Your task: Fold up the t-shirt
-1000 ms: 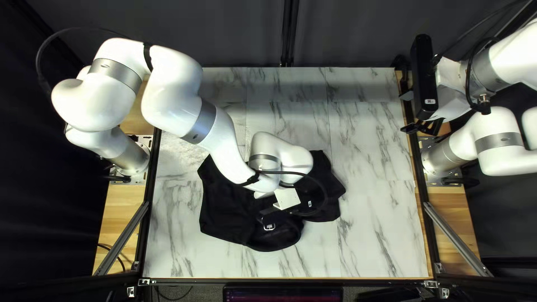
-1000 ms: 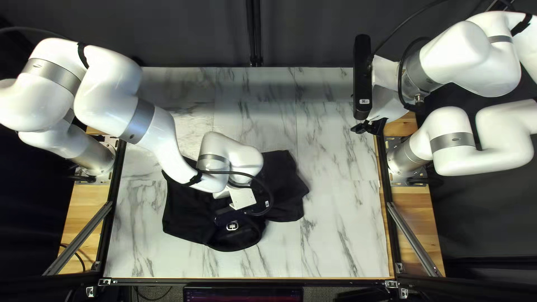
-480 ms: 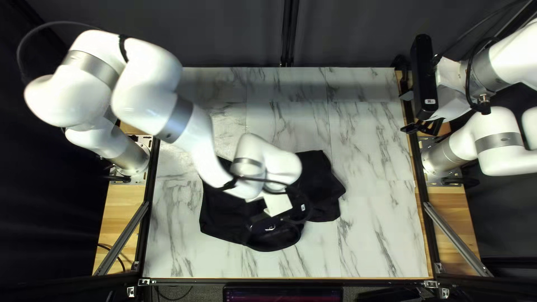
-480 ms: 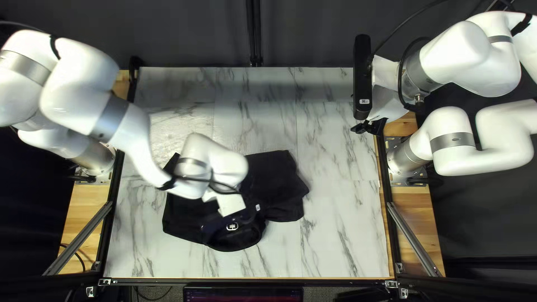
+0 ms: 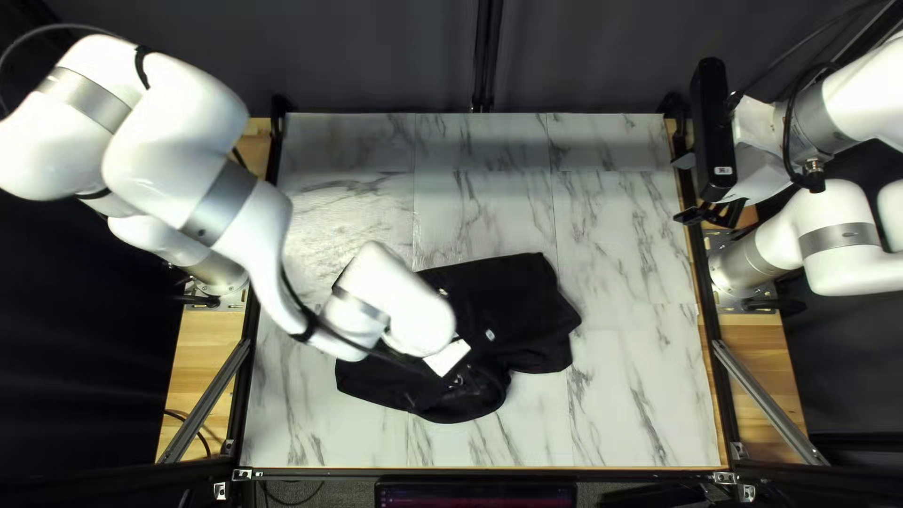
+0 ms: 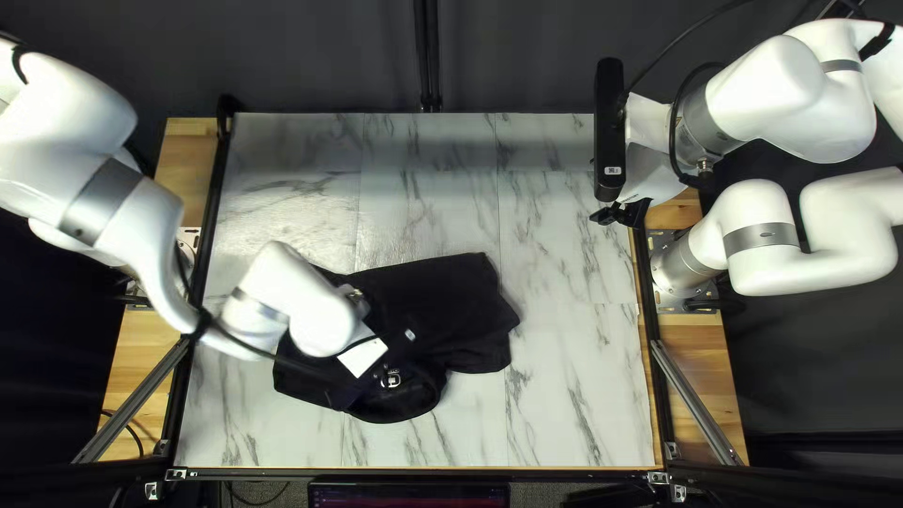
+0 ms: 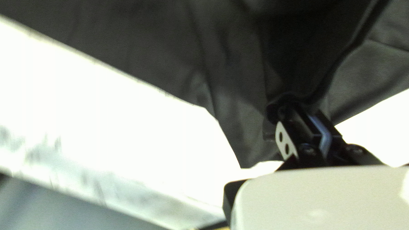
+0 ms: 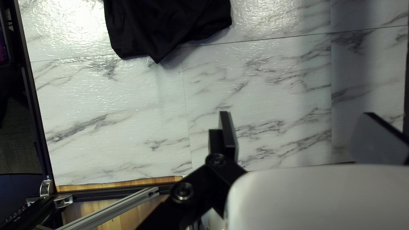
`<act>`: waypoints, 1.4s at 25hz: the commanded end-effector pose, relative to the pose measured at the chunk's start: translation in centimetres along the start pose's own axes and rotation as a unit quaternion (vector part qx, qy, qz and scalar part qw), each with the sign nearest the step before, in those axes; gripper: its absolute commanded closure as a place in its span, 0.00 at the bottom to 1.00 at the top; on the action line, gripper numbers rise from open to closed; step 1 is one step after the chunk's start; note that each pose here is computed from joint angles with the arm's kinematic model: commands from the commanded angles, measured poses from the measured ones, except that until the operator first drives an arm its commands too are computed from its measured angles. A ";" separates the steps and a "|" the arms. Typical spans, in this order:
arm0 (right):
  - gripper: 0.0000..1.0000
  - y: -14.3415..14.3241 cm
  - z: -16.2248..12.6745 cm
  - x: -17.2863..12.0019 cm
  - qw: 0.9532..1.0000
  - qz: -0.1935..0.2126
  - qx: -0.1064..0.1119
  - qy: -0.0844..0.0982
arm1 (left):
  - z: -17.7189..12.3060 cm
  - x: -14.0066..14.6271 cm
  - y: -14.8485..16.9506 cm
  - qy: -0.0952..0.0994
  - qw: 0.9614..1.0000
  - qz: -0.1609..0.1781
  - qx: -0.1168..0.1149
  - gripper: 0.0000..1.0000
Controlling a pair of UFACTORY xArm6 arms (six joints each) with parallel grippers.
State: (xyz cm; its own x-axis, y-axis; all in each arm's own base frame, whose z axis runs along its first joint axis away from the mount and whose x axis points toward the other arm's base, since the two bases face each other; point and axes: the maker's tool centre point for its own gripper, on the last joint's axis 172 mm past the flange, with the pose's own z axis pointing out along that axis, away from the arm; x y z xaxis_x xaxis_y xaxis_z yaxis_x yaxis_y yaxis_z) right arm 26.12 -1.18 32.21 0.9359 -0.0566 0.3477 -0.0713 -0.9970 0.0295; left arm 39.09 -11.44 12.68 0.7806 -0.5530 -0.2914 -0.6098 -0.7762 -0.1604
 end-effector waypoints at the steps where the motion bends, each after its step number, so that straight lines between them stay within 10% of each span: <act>1: 0.00 0.0 0.0 0.0 1.000 0.000 0.000 0.000 | -1.1 -4.2 -2.0 -0.013 0.989 -0.131 0.073 1.00; 7: 0.00 0.0 0.0 0.0 1.000 0.000 0.000 0.000 | -0.1 -7.4 -3.3 -0.022 0.960 -0.258 0.105 1.00; 20: 0.00 0.0 0.0 0.0 1.000 0.000 0.000 0.000 | 0.4 -8.1 -4.1 -0.023 0.959 -0.263 0.100 1.00; 22: 0.00 0.0 0.0 0.0 1.000 0.000 0.000 0.000 | 0.7 -10.1 -6.5 -0.012 0.954 -0.284 0.094 1.00; 27: 0.00 0.0 0.0 0.0 1.000 0.000 0.000 0.000 | 1.9 -15.2 -11.7 0.007 0.922 -0.376 0.092 1.00; 31: 0.00 0.0 0.0 0.0 1.000 0.000 0.000 0.000 | 2.7 -16.8 -14.6 -0.021 0.896 -0.428 0.114 1.00; 35: 0.00 0.0 0.0 0.0 1.000 0.000 0.000 0.000 | 2.7 -16.8 -14.6 -0.021 0.896 -0.428 0.114 1.00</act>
State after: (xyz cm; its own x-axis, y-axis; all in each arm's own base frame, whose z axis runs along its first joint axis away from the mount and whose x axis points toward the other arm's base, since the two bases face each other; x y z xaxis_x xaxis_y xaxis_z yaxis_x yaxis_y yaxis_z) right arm 26.12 -1.18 32.22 0.9359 -0.0566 0.3477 -0.0713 -0.9970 0.0295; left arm 34.53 9.93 17.38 0.9738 0.2274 -0.0054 0.1906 -0.8284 -0.5268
